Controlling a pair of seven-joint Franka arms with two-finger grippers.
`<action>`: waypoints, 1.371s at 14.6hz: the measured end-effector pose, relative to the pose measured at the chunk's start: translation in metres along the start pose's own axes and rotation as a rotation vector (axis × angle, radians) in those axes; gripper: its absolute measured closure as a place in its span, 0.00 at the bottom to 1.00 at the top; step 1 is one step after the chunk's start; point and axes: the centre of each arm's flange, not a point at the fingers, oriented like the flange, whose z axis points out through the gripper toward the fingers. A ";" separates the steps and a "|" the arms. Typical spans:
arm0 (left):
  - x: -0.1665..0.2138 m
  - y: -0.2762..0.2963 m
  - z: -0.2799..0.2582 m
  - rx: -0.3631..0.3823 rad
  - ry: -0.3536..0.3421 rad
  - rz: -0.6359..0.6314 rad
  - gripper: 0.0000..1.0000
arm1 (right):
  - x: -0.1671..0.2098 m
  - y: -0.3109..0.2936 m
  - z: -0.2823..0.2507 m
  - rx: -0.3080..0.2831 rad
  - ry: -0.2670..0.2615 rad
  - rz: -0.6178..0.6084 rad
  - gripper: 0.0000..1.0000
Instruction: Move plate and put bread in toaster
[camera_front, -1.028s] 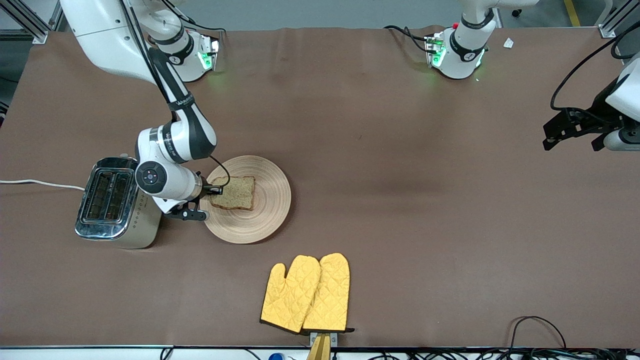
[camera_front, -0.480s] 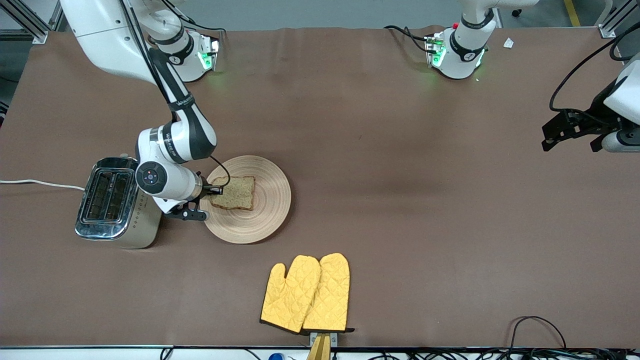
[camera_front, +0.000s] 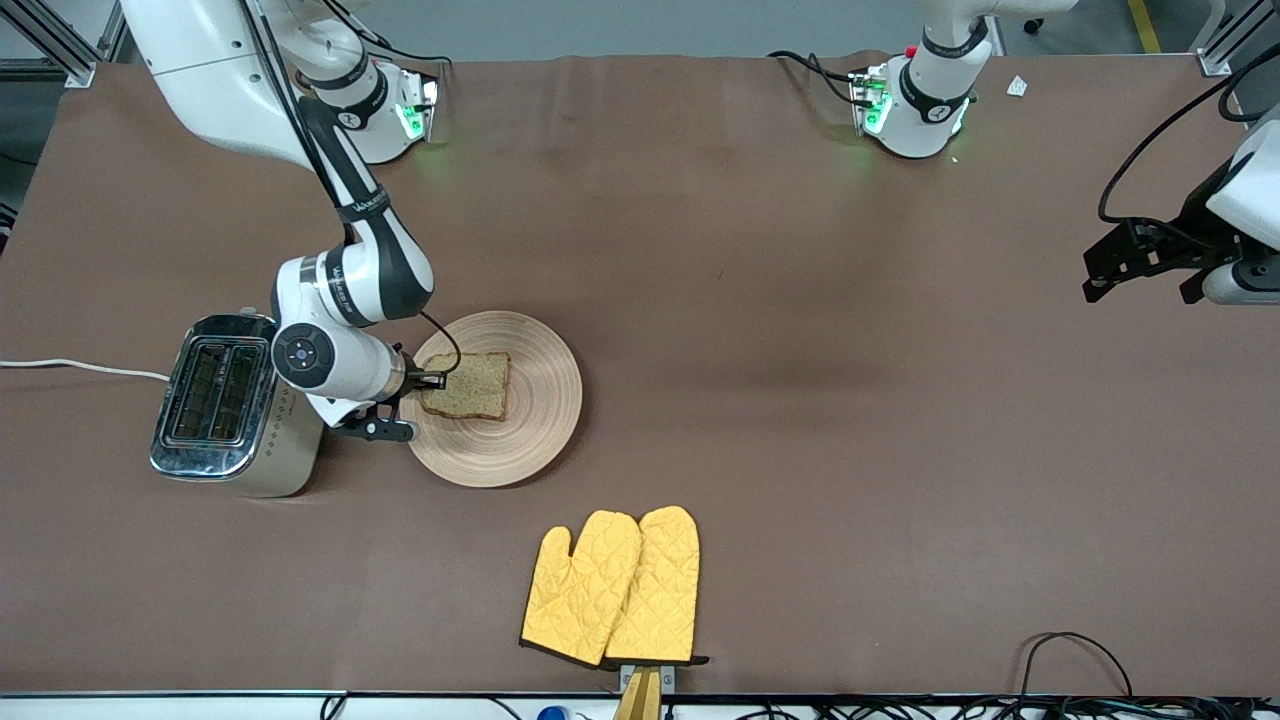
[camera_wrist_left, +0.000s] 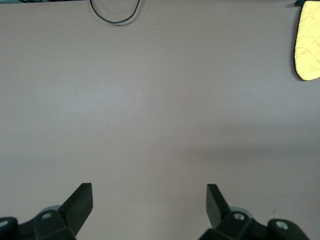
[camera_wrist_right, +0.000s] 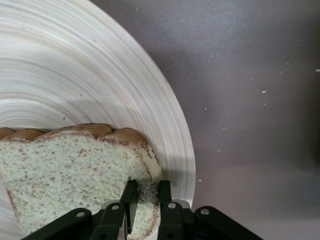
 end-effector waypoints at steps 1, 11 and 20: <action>0.000 0.000 0.000 0.000 0.000 0.000 0.00 | 0.000 0.001 0.000 0.000 0.000 0.002 0.77; 0.000 0.001 0.000 0.000 0.000 0.002 0.00 | 0.001 0.003 0.000 0.002 -0.001 0.008 0.97; 0.000 0.001 0.000 0.000 0.000 0.002 0.00 | 0.003 0.000 -0.010 -0.005 -0.031 0.028 0.97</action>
